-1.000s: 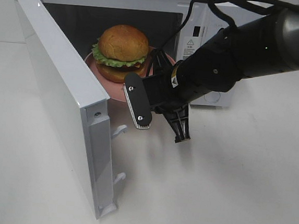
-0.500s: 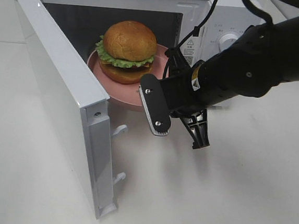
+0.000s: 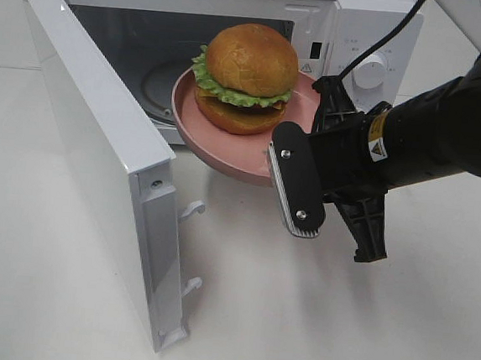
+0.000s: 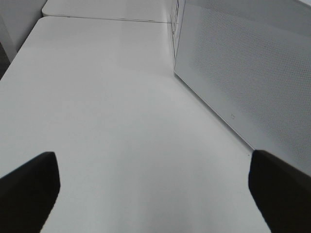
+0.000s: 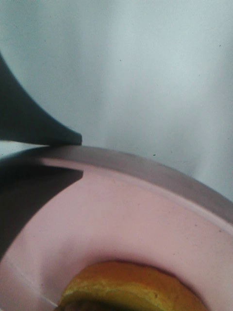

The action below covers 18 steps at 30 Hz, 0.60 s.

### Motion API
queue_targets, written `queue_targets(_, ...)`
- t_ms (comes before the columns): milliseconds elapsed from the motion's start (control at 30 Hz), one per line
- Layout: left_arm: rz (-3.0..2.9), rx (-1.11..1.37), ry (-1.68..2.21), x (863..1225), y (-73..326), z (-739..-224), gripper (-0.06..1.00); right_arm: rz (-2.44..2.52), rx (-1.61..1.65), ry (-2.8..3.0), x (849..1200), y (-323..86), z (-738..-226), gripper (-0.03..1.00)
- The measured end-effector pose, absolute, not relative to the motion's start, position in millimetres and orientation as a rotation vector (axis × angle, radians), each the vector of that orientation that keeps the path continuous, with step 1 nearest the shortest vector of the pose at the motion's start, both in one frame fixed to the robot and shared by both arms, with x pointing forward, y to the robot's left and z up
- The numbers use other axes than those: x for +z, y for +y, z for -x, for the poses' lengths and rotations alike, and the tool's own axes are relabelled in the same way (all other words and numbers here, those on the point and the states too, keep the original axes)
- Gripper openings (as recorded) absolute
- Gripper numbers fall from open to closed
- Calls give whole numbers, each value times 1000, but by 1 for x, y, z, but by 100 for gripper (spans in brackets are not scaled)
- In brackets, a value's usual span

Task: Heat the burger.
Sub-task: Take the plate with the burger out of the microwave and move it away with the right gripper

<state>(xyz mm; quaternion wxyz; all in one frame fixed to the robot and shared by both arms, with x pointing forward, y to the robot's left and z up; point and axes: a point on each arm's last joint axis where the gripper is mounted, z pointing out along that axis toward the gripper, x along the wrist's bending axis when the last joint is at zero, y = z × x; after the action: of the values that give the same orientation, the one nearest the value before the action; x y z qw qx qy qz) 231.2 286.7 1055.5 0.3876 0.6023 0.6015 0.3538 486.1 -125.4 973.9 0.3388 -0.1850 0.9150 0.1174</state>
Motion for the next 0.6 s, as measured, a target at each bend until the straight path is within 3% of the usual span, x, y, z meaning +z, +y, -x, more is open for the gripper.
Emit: queue_targets(600, -1533, 901, 1531, 1055, 287, -231, 98, 376, 317, 2371, 995, -166, -438, 10)
